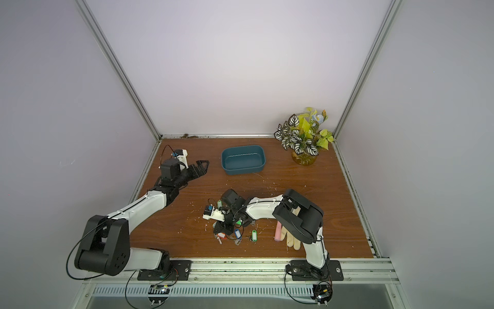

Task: Take the keys out of the storage box
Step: Place the key at the center of the board.

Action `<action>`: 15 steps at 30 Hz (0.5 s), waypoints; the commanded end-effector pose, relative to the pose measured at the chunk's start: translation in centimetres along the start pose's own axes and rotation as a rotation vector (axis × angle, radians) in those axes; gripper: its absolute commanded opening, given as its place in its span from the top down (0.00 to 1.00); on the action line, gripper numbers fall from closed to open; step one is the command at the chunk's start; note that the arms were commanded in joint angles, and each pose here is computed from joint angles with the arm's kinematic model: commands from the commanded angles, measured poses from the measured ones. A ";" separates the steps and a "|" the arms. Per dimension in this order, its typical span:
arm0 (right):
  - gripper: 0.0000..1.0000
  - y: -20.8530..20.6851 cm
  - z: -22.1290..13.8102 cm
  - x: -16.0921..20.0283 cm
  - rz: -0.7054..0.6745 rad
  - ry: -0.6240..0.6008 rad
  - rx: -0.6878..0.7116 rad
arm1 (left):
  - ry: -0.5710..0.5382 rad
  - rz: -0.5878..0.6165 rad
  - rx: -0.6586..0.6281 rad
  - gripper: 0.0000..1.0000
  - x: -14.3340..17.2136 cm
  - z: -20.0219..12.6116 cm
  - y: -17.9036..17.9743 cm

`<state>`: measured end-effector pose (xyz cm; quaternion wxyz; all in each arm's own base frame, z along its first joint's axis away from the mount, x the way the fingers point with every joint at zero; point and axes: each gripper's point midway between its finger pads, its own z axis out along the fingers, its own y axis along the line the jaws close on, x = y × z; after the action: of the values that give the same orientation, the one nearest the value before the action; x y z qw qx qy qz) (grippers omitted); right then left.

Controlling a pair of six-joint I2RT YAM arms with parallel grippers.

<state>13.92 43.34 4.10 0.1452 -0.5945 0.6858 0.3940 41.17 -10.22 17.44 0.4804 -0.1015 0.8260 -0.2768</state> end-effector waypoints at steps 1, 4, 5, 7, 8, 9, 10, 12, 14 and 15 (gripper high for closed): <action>0.96 1.4 -0.3 -1.2 -0.051 -0.019 -0.054 | 0.000 0.025 -0.022 0.00 0.1 0.0 0.5; 0.93 1.8 -0.3 -1.1 -0.067 -0.018 -0.065 | 0.000 0.027 -0.024 0.00 0.1 -0.1 0.6; 0.91 1.8 -0.4 -1.1 -0.069 -0.020 -0.065 | -0.001 0.027 -0.027 0.00 0.1 -0.1 0.6; 0.76 2.0 -0.5 -1.1 -0.076 -0.024 -0.066 | 0.001 0.030 -0.027 0.00 0.1 -0.1 0.6; 0.73 2.0 -0.7 -1.2 -0.079 -0.025 -0.061 | -0.002 0.029 -0.028 0.00 0.0 -0.1 0.6; 0.71 2.0 -1.0 -1.4 -0.086 -0.031 -0.050 | -0.004 0.031 -0.029 0.00 0.0 -0.2 0.6; 0.69 1.9 -1.4 -1.8 -0.093 -0.040 -0.035 | -0.005 0.033 -0.032 0.00 0.0 -0.2 0.6; 0.48 1.6 -2.6 -2.7 -0.101 -0.075 0.000 | -0.010 0.036 -0.038 0.00 -0.2 -0.3 0.6; 0.01 1.3 -4.5 -3.9 -0.105 -0.127 0.037 | -0.015 0.041 -0.044 0.00 -0.2 -0.5 0.7; 0.00 1.0 -5.8 -4.5 -0.104 -0.159 0.073 | -0.019 0.046 -0.053 0.00 -0.3 -0.6 0.8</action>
<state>13.63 42.45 6.26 0.1672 -0.6034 0.6693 0.4000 41.25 -9.80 17.25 0.4846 -0.1010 0.8287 -0.2611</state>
